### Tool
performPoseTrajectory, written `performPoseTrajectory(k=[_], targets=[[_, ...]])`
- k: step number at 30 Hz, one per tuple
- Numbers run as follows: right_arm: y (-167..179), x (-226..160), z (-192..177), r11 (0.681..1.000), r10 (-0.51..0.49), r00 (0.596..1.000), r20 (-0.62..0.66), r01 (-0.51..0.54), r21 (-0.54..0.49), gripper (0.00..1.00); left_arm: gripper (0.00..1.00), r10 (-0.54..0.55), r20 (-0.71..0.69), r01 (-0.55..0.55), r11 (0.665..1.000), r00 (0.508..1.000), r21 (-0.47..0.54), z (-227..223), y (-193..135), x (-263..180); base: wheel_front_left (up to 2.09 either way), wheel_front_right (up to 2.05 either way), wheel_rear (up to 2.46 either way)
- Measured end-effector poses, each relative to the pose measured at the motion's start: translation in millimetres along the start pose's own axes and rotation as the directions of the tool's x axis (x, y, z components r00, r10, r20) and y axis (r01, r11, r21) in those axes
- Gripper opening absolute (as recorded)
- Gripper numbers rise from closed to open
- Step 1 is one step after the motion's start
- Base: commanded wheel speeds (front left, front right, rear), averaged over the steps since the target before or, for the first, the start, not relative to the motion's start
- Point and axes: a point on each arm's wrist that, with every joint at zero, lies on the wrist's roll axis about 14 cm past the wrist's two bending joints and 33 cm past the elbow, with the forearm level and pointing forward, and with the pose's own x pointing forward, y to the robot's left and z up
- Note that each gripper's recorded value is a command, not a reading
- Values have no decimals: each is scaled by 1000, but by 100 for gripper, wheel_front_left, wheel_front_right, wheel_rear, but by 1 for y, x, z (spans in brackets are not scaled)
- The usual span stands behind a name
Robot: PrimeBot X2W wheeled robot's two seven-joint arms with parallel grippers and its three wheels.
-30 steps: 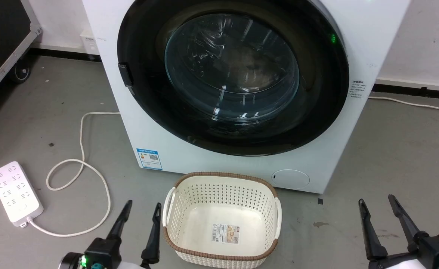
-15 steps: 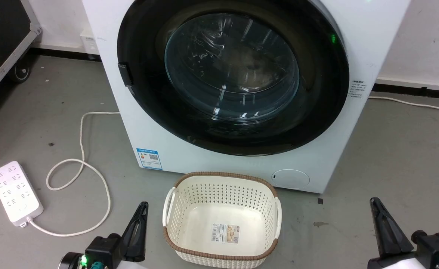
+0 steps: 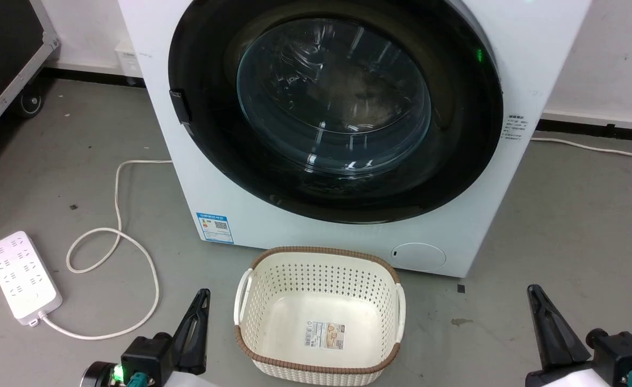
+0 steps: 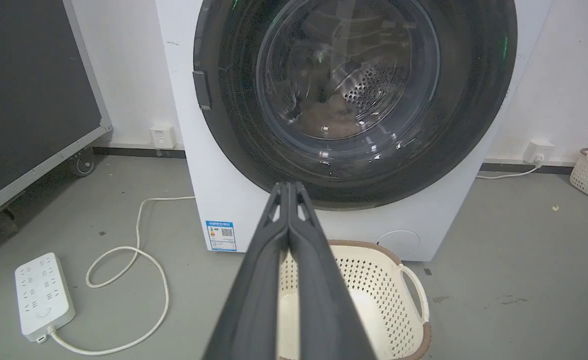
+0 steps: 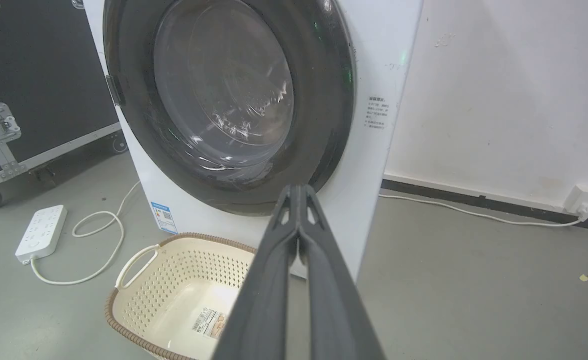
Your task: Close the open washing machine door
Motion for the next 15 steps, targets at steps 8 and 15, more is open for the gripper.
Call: performPoseTrajectory(k=[8,15], targets=[[2,1,-2,1000,6,1000,-15,-6,-1,0,0,10,-11,-10,1000,1000,10,0,3,1,0,0,0],[4,3,0,1000,11,1000,-18,-11,-1,0,0,20,-16,-20,1000,1000,16,1,4,2,0,0,0]])
